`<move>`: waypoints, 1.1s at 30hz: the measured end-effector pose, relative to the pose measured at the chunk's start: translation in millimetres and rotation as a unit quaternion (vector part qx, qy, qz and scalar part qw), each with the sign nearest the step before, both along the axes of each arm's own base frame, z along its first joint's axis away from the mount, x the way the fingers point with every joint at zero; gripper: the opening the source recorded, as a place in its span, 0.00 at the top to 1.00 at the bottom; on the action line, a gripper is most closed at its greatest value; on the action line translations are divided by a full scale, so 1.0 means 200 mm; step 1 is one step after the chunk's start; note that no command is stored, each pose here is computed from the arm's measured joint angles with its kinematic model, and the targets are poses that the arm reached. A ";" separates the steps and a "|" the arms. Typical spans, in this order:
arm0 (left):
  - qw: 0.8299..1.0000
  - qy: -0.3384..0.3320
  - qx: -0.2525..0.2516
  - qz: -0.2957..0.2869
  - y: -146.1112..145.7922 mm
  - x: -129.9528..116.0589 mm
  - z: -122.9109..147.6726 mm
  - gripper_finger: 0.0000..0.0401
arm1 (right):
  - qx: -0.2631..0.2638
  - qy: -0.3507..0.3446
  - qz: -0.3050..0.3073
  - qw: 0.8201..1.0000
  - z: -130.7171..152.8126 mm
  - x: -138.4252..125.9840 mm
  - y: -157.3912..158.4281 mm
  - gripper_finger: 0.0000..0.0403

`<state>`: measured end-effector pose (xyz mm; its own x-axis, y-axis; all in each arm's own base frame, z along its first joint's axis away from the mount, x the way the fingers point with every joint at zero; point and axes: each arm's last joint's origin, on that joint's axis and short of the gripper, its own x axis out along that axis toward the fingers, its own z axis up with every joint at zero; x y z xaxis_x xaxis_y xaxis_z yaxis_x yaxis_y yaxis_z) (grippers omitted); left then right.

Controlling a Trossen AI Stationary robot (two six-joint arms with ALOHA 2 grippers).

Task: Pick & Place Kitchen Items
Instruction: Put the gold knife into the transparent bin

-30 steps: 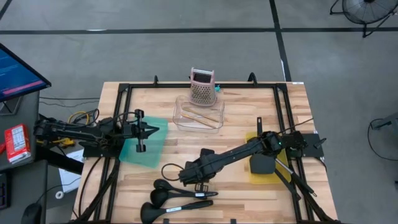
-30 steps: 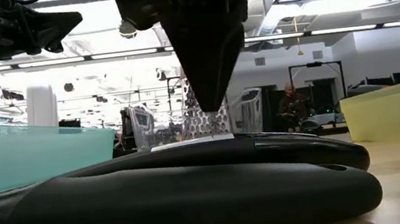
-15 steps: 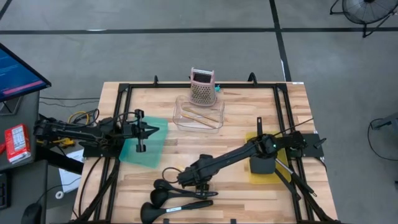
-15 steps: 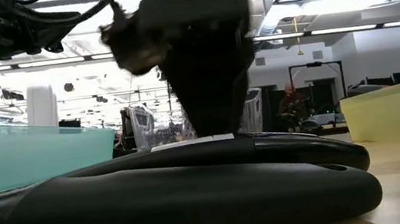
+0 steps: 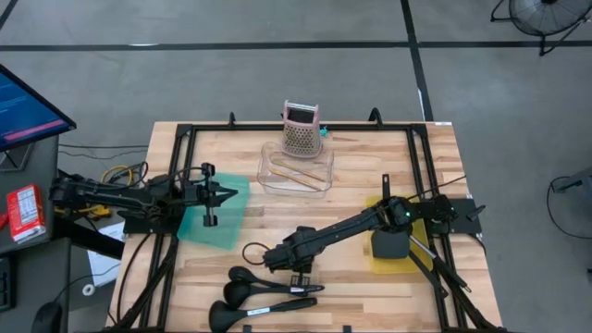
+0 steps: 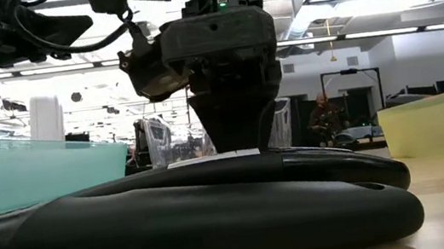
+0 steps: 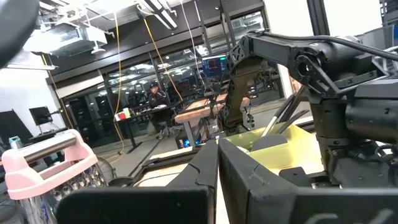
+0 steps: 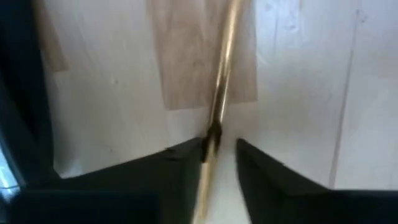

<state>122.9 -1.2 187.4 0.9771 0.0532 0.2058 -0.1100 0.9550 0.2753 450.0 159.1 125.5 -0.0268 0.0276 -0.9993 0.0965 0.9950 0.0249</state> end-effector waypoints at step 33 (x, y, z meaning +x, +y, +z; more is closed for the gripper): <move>1.000 0.000 0.000 0.000 0.00 0.00 0.00 1.00 | -0.023 -0.027 0.040 0.999 0.07 0.01 -0.08 0.99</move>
